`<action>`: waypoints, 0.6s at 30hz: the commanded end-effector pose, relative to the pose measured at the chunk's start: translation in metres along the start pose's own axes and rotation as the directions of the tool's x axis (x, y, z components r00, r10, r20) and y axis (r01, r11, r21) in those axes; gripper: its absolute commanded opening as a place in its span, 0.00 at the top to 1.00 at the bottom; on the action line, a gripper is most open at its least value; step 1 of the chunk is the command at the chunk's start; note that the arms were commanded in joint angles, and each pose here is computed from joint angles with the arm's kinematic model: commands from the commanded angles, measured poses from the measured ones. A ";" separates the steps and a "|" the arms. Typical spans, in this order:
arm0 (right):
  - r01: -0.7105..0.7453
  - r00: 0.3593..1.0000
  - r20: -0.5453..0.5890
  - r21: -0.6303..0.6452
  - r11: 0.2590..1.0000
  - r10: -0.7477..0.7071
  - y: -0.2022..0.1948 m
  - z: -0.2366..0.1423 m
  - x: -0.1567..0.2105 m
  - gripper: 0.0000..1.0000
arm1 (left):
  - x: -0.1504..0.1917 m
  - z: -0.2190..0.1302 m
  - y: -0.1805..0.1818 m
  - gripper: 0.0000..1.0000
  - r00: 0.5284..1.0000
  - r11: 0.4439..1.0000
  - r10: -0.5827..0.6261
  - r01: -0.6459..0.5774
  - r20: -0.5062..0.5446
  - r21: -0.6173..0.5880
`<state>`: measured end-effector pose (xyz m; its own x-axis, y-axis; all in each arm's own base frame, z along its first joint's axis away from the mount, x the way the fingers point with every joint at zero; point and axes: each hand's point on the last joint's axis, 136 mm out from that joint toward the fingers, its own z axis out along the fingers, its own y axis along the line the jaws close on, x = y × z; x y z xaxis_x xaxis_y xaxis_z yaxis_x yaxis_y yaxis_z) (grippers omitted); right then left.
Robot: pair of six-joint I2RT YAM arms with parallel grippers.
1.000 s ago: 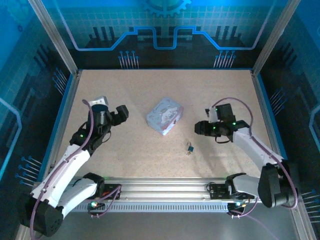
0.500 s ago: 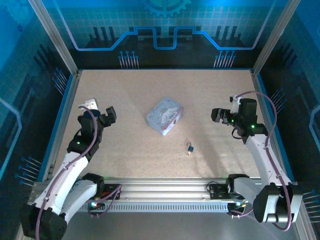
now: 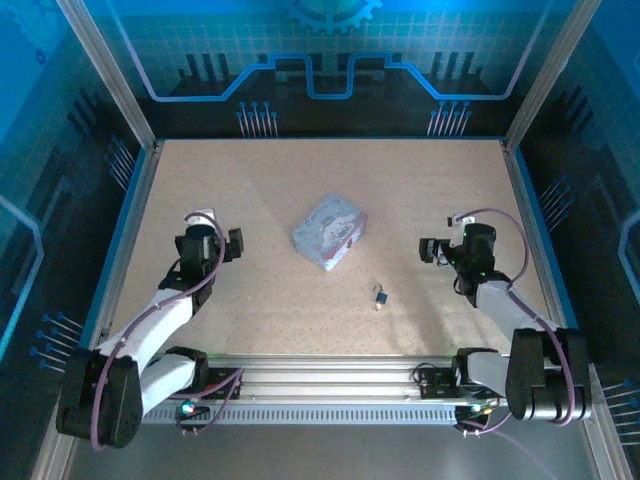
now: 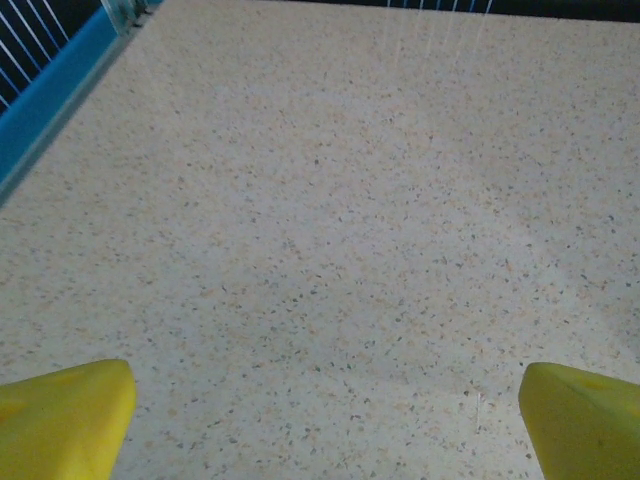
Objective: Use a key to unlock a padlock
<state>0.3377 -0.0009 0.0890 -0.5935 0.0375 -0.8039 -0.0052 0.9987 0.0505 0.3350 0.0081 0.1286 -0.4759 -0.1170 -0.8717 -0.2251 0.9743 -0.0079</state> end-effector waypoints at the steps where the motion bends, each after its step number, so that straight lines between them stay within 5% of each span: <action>1: 0.007 0.982 0.190 0.011 1.000 -0.009 -0.004 0.005 -0.037 0.00 | -0.002 0.012 -0.007 0.01 0.999 0.997 -0.034 0.032 0.037 0.066; 18: 0.194 0.947 0.264 -0.021 0.981 -0.182 0.038 0.037 -0.040 0.00 | -0.013 0.055 -0.036 0.01 0.987 0.980 0.070 -0.096 0.147 0.173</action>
<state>0.3857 0.0316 0.0997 -0.4073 -0.0908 -0.9088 -0.1318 0.9905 -0.0399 0.3803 -0.0077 0.0945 -0.4378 -0.0694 -0.8964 -0.0944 0.9951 -0.0310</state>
